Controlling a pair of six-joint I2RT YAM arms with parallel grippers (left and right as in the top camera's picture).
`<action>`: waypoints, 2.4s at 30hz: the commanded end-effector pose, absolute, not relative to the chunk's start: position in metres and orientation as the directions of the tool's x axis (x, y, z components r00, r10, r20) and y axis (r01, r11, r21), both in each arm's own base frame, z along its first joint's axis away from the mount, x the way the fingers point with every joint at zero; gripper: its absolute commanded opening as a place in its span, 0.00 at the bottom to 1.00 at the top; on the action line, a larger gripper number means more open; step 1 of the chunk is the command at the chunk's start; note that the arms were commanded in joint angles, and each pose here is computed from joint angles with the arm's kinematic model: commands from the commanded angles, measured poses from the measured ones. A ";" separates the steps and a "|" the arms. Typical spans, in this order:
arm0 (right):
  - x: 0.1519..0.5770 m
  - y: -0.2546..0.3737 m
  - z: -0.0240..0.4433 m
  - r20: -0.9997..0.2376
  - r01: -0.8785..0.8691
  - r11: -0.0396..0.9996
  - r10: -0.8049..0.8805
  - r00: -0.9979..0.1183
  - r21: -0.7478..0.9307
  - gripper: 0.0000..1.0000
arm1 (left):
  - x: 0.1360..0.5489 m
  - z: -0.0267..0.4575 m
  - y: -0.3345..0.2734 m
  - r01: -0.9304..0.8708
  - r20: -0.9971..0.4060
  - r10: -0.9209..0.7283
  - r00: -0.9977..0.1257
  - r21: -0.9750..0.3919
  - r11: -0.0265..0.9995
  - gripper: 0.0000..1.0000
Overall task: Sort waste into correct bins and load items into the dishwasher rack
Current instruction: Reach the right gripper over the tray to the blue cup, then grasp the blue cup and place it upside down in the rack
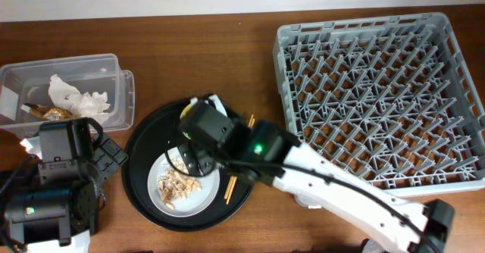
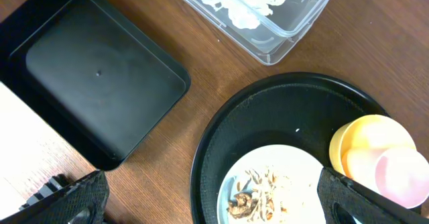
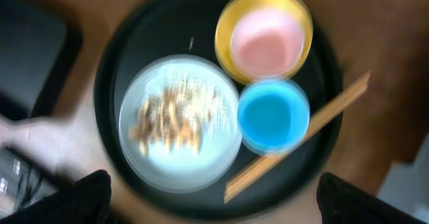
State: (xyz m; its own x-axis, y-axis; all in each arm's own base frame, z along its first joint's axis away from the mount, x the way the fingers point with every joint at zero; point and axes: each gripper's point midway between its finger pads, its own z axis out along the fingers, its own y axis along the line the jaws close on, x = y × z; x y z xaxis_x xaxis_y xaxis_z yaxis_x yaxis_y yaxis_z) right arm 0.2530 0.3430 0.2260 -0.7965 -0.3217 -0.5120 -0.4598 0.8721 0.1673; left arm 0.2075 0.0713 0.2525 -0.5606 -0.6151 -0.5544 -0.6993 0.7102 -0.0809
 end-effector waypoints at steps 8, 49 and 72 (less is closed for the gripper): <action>0.284 0.359 0.128 -0.397 -0.417 0.909 -0.379 -0.836 0.009 0.59 | 0.208 0.257 0.074 -0.710 -0.564 -0.623 -0.542 -0.089 0.698 0.99; 0.284 0.331 0.144 -0.374 -0.362 0.932 -0.342 -0.862 -0.019 0.04 | 0.208 0.257 0.074 -0.710 -0.564 -0.623 -0.542 -0.089 0.698 0.99; 0.438 0.036 0.232 -0.161 -0.115 0.166 0.297 -0.941 0.979 0.04 | 0.208 0.257 0.074 -0.711 -0.564 -0.623 -0.541 -0.089 0.698 0.99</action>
State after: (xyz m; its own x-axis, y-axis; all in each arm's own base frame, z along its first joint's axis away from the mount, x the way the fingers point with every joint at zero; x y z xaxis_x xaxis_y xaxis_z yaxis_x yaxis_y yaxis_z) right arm 0.4289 0.0417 0.2368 -0.9396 0.2617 -0.2204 -0.1139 0.3684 0.9227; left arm 0.2079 0.0714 0.2528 -0.5597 -0.6150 -0.5555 -0.6993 0.7101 -0.0816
